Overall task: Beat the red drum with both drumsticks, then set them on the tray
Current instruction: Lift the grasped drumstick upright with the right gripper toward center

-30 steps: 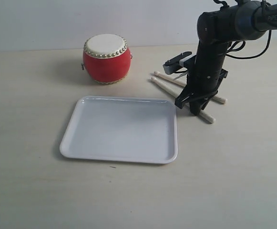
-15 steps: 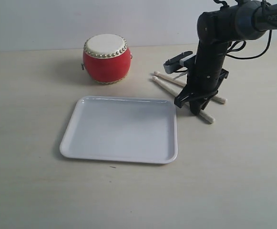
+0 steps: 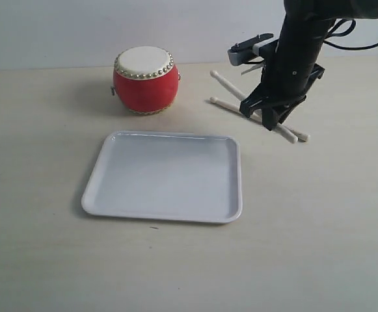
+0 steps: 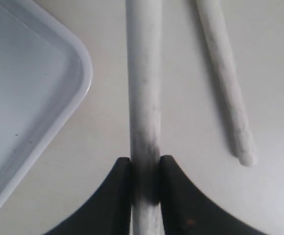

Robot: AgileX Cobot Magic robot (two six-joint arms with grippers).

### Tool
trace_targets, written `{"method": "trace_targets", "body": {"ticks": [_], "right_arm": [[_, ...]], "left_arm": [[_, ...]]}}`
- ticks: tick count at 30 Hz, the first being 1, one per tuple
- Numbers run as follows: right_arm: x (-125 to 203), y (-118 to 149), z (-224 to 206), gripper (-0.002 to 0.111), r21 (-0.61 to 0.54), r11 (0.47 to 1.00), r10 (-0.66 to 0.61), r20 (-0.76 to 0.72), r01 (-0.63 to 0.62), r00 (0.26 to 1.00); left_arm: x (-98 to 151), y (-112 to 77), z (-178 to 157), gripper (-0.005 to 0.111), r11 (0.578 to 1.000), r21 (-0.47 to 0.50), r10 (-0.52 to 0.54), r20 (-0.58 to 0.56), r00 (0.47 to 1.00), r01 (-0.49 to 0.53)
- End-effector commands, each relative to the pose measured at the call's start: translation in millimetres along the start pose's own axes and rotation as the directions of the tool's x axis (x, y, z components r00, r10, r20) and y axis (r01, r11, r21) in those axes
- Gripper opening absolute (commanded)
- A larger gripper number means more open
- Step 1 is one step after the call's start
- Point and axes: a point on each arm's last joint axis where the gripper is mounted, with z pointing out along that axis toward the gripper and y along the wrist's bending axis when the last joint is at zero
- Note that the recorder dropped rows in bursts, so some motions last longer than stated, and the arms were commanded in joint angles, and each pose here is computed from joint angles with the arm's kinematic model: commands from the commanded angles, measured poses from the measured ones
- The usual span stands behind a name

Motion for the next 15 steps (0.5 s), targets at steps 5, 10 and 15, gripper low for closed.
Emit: {"method": "trace_targets", "body": {"ticks": [5, 10, 15], "right_arm": [[13.4, 10.2, -46.6, 0.0, -0.057, 0.996, 0.062, -0.009, -0.063, 0.998], [24.9, 24.8, -69.8, 0.0, -0.16, 0.987, 0.029, 0.056, -0.019, 0.998], [39.5, 45.7, -86.6, 0.0, -0.265, 0.958, -0.029, 0.284, 0.108, 0.958]], "left_arm": [[0.8, -0.1, 0.1, 0.0, 1.0, 0.005, 0.001, 0.001, 1.0, -0.001], [0.8, -0.1, 0.1, 0.0, 1.0, 0.005, 0.001, 0.001, 1.0, -0.001], [0.8, -0.1, 0.1, 0.0, 1.0, 0.005, 0.001, 0.001, 1.0, -0.001]]}}
